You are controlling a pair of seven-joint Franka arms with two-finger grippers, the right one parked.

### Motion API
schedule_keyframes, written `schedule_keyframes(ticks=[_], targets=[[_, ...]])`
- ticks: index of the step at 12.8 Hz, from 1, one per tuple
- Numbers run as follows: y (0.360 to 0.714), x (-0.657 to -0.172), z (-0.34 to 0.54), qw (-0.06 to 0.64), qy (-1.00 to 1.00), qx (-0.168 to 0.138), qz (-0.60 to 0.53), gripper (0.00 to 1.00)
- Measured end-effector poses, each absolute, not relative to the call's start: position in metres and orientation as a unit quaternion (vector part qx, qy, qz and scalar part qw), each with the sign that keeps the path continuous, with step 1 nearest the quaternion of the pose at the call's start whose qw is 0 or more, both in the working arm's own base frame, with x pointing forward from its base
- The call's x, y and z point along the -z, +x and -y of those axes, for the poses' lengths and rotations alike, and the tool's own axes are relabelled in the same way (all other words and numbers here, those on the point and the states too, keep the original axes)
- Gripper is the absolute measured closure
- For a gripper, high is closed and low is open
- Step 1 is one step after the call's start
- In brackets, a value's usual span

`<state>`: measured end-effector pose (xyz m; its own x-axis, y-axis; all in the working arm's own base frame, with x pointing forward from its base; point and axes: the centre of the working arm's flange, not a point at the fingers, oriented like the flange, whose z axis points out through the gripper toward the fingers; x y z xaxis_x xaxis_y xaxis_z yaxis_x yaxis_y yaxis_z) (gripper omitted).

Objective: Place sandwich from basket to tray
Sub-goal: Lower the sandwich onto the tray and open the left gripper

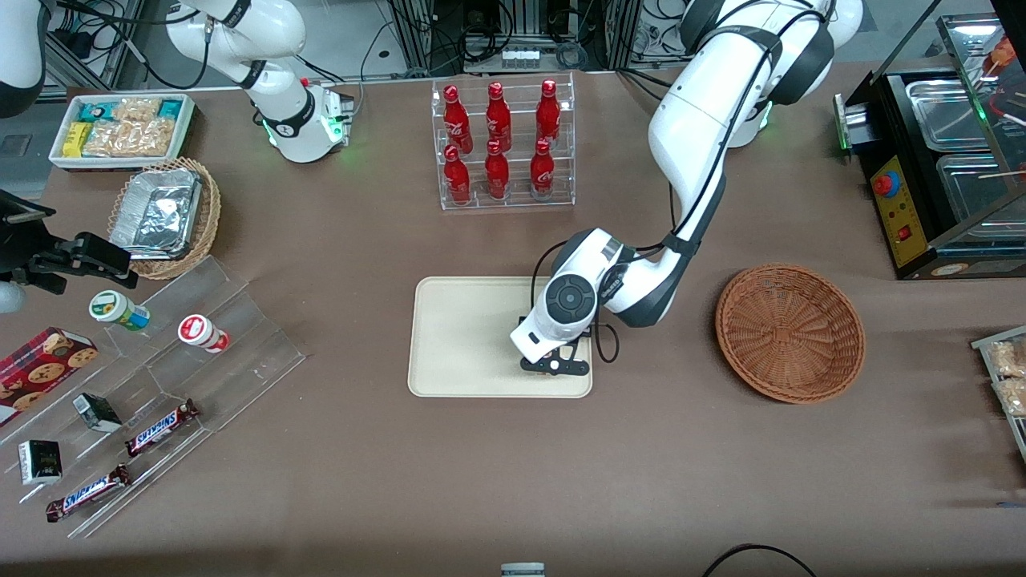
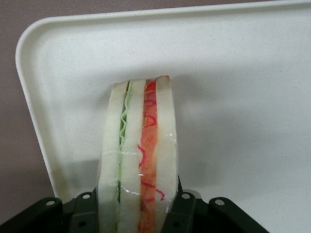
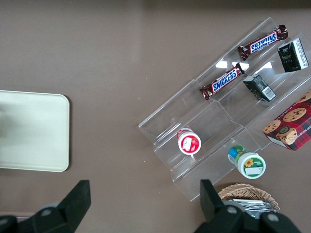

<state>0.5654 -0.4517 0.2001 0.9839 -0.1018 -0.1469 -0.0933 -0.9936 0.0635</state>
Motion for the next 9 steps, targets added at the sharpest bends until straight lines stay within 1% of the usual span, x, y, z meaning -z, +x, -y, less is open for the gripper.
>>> schedule_keyframes(ticks=[1,3,4,5,7,9], targets=[[0.566,-0.201,0.452,0.029,0.996,0.074,0.046,0.40],[0.574,-0.214,0.449,0.030,0.997,0.068,0.029,0.19],[0.582,-0.230,0.442,0.027,0.997,0.068,0.019,0.08],[0.590,-0.251,0.430,0.023,0.997,0.071,0.008,0.00],[0.606,-0.306,0.396,0.014,0.997,0.072,-0.014,0.00],[0.621,-0.361,0.349,0.017,0.997,0.055,-0.044,0.00]])
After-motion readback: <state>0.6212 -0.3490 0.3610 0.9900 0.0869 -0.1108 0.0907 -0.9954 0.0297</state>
